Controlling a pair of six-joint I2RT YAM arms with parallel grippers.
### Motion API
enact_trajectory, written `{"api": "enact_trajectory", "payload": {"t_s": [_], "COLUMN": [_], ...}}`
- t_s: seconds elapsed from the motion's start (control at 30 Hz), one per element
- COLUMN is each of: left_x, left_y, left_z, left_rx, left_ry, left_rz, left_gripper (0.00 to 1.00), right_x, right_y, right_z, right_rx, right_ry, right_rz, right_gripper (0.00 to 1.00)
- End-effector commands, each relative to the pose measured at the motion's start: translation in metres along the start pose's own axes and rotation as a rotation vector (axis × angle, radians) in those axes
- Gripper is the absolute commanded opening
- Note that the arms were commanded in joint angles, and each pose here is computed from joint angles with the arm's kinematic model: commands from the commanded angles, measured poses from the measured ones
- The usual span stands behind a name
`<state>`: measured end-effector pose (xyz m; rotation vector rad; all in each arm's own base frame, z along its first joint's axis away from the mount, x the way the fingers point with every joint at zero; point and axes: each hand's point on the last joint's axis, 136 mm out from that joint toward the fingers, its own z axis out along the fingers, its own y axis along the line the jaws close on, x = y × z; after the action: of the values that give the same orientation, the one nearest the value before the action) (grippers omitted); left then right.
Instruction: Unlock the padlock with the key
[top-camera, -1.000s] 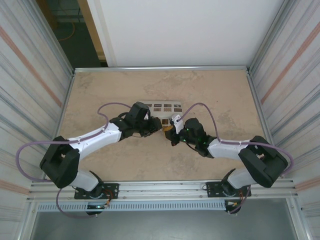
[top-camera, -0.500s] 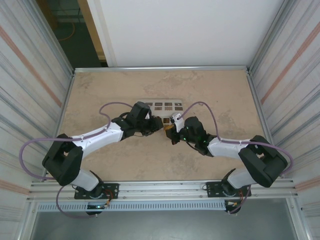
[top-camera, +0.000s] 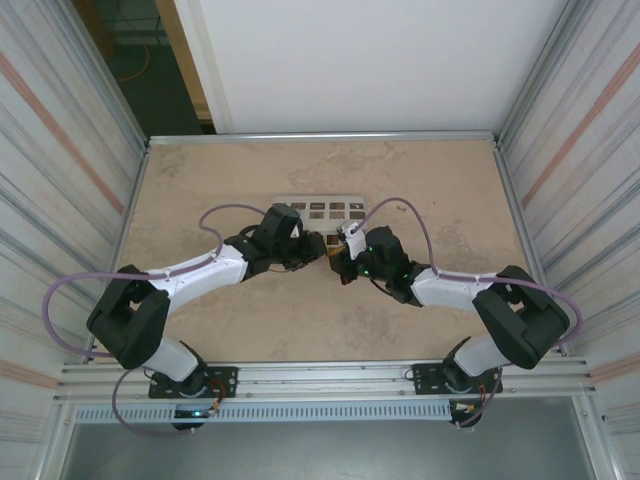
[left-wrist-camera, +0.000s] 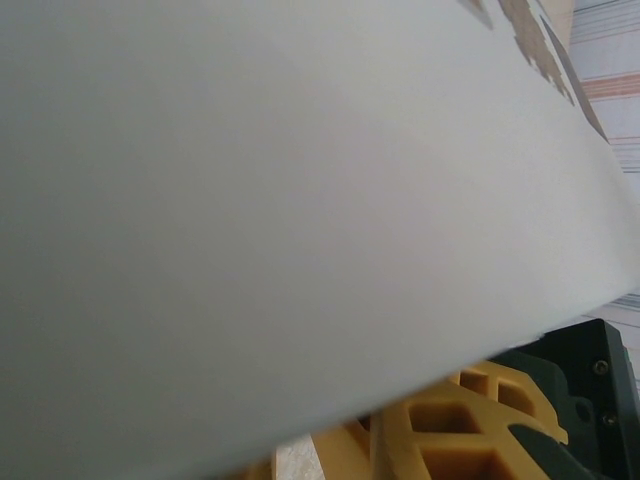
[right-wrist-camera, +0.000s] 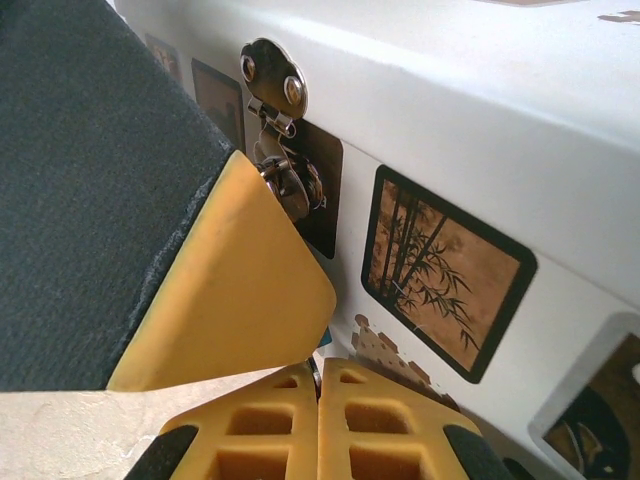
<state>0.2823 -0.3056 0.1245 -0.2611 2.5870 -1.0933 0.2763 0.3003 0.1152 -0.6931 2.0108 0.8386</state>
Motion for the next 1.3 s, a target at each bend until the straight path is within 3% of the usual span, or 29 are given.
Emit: {"api": "enact_trajectory", "payload": {"t_s": [0.0,0.23,0.7,1.27], "left_x": [0.042,0.041,0.041,0.037], "left_y": [-0.024,-0.016,0.002,0.015], "left_z": [0.005,0.006,0.029,0.036], "left_rx": [0.121,0.102,0.090,0.085], "left_ry": [0.175,0.160,0.151,0.125], "left_rz": [0.033,0.022,-0.012,-0.037], "left_gripper": [0.22,0.22,0.23,0.44], "right_x": [-0.114,-0.093,0.018,0.068], "right_y": [0.056,0.049,0.010,-0.021], "right_z": [-0.018,-0.010,0.008,0.009], "right_rx": [-0.204,-0.199,-0.092,-0.020], "right_ry": [-0.357,-0.286,-0.037,0.059], "right_rz": [-0.150,-0.107,0.021,0.174], "right_gripper": [0.00,0.00,0.00,0.00]}}
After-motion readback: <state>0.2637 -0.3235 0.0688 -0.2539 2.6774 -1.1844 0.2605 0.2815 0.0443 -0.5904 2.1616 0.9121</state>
